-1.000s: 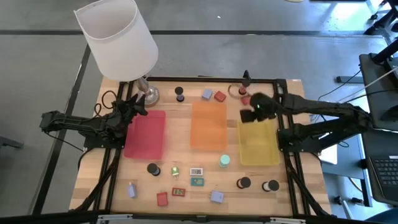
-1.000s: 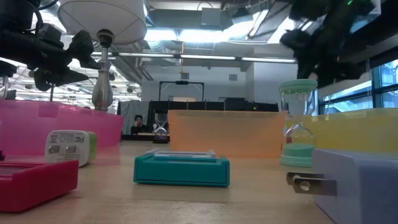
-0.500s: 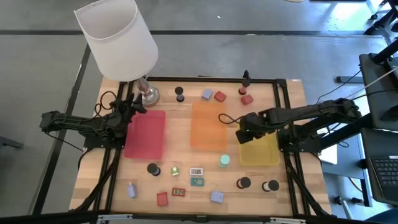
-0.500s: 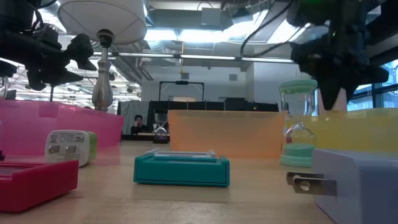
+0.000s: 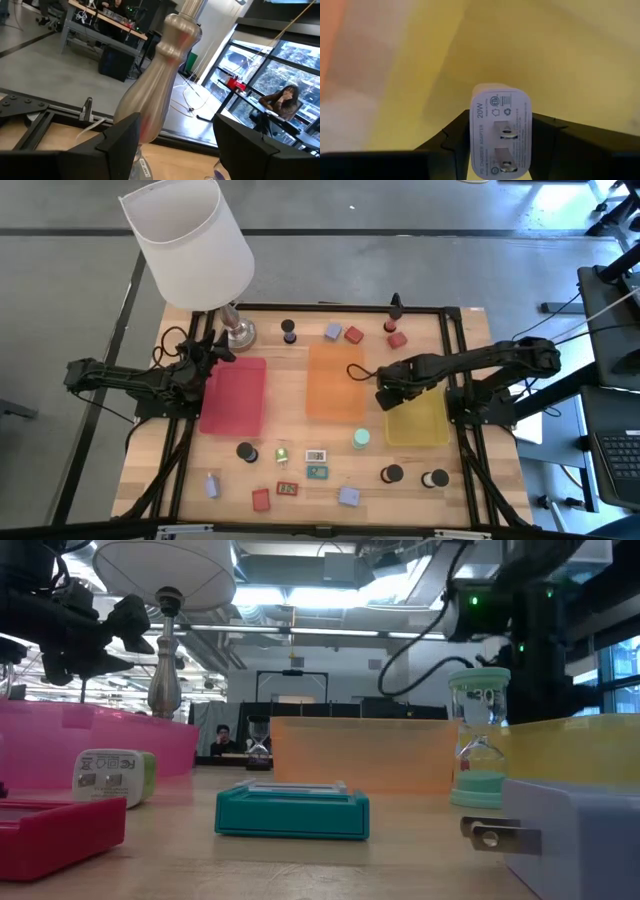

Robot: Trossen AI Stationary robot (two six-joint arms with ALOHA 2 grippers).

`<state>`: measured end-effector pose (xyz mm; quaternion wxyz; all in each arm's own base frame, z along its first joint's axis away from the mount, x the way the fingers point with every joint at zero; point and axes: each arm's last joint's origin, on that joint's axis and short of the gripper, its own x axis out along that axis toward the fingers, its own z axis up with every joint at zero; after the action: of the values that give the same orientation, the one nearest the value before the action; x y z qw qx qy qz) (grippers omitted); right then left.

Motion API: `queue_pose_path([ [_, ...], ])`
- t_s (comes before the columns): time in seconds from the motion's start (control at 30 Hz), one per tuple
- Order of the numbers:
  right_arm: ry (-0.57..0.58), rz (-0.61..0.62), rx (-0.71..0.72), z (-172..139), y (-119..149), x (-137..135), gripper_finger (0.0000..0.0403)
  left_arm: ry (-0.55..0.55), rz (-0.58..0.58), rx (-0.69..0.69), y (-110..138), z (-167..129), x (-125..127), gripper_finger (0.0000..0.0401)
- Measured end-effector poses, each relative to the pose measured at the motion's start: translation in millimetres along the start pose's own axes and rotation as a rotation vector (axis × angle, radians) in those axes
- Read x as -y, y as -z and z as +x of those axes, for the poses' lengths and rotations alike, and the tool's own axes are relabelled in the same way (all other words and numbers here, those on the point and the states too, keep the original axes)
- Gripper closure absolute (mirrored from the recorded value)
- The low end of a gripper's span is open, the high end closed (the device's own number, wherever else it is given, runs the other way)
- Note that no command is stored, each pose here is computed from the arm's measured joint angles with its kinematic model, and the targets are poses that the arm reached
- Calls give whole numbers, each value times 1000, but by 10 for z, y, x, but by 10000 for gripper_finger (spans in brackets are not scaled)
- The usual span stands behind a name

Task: Pick & Place Office items
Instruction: Put the pink charger adapter into the yellow bin

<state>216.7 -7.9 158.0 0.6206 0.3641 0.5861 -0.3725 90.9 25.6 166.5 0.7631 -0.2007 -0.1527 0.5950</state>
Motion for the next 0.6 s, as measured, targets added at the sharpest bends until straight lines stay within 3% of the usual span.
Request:
queue_pose_path([
  [0.4, 12, 55, 63, 133, 18, 65, 265, 9, 0, -5, 1, 0, 3, 155],
  [0.6, -13, 54, 51, 76, 21, 63, 223, 9, 0, -5, 1, 0, 3, 155],
])
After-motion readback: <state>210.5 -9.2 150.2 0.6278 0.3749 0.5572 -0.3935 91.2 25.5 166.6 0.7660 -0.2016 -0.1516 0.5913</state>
